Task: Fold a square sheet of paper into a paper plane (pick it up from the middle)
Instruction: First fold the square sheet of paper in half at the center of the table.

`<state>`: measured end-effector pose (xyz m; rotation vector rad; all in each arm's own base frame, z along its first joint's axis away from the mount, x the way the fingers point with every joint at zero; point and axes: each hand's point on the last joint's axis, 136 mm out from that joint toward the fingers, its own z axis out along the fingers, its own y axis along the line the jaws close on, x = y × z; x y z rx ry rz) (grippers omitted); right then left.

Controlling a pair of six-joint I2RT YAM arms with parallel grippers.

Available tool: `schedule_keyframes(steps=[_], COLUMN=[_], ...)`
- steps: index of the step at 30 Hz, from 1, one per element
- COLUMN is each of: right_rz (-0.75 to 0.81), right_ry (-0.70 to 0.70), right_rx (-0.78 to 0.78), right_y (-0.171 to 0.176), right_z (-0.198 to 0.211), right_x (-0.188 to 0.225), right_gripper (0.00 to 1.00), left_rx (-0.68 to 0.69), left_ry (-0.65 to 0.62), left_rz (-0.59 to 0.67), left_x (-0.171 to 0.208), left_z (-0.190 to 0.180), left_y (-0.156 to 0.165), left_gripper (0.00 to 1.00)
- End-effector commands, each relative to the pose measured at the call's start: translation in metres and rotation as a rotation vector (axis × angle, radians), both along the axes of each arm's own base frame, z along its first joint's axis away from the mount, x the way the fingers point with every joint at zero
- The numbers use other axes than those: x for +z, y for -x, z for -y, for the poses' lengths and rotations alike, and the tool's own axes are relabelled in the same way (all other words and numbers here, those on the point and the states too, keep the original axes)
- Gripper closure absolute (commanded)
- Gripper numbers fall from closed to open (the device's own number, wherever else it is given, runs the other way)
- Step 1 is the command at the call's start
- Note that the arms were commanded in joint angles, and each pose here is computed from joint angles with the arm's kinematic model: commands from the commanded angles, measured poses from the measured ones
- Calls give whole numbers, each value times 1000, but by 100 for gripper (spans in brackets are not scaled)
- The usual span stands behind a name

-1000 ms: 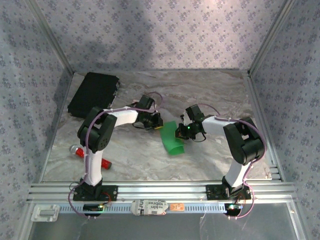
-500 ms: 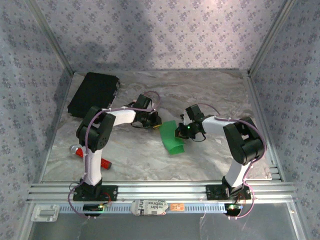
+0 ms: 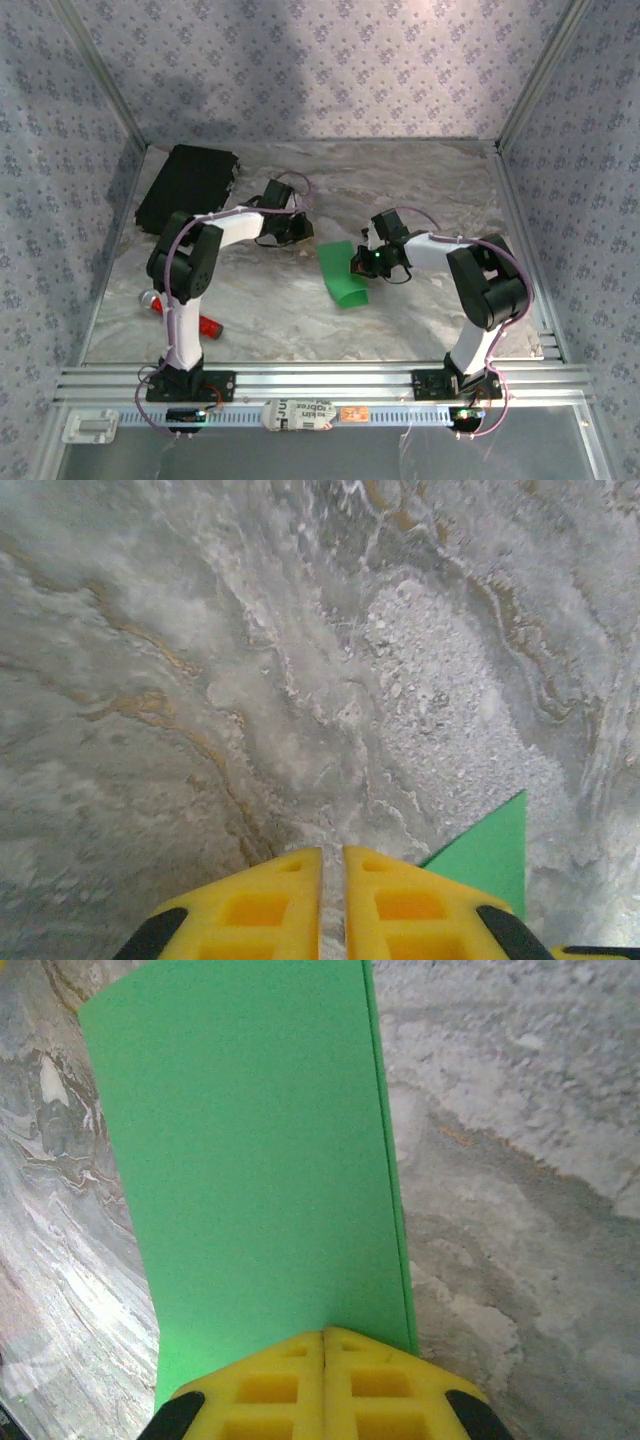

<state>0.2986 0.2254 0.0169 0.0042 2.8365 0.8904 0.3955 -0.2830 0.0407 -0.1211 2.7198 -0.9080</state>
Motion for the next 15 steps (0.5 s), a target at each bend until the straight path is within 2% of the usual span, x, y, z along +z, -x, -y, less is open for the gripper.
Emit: schedule_keyframes(steps=[1,7,12,15], right_rz=[-104,-94,-99,-100], right_ry=[235,205,202,204], right_rx=[-115,-133,-124,-123], right_y=[20,14,17,18], right_z=[49,45,44,45], right_x=[-45,-40,-40,-41], right_gripper=[100,100,100,100], left_rx=[-24,-124,-174,-172], left_ry=[36,129,234,235], left_rz=[89,36,-68,-112], left_x=[52,65,52,38], left_z=[11,49,78,81], left_y=[0,55,99,114], left_gripper=[86,87,87,87])
